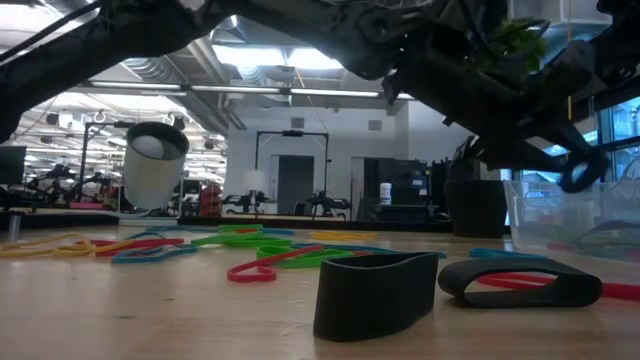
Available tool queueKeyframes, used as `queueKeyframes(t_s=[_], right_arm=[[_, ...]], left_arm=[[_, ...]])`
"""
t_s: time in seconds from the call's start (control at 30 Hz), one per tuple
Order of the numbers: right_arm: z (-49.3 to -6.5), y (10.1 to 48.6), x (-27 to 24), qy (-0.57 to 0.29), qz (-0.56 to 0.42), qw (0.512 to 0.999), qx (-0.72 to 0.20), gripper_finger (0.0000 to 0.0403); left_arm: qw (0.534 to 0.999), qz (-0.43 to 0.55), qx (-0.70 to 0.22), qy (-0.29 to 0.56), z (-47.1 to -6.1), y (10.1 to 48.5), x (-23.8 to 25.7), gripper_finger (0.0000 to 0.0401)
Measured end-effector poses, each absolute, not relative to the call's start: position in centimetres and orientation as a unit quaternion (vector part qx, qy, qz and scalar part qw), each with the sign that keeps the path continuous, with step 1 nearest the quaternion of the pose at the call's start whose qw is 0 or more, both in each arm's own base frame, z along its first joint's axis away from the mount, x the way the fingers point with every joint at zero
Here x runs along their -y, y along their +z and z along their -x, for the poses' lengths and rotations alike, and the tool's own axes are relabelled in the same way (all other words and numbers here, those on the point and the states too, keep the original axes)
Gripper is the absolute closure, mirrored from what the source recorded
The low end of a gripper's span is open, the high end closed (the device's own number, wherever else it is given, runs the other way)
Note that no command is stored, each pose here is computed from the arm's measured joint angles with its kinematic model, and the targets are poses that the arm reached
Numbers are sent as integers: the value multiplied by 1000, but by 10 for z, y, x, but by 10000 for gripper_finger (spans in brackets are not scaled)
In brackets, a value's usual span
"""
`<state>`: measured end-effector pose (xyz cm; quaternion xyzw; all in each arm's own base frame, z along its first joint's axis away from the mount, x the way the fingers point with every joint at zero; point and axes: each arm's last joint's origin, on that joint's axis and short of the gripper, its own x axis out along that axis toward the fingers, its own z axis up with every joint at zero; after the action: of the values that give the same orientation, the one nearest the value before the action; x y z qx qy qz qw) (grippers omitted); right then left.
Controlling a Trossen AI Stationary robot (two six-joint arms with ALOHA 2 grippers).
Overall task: Pick and place rubber bands into bin
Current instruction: Put the black rubber band into the transparent bin, then put the yellow rubber band into the transparent bin
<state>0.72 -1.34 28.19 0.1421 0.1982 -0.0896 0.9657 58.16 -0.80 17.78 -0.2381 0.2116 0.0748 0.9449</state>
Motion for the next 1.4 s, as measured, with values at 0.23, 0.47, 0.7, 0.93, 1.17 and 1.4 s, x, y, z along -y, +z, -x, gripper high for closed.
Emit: queueKeyframes(t_s=[0.23, 0.47, 0.7, 0.93, 1.17, 1.4], right_arm=[[-7, 282, 13, -90, -142, 966, -198, 397], [-10, 287, 12, -82, -152, 970, -173, 397], [-33, 291, 1, -104, -121, 966, -206, 400], [-90, 294, -25, -148, -84, 957, -237, 401], [-129, 286, -37, -208, -115, 942, -238, 401], [-165, 288, -46, -213, -146, 948, -188, 397]], left_arm=[[932, 254, -252, 60, -570, 201, -14, 248], [908, 249, -335, 43, -542, 237, -33, 292], [935, 96, -340, -16, -526, 270, -22, 394], [915, 78, -387, -86, -520, 248, -20, 399], [894, 98, -419, -124, -497, 214, -17, 399], [920, 106, -365, -97, -431, 213, -14, 399]])
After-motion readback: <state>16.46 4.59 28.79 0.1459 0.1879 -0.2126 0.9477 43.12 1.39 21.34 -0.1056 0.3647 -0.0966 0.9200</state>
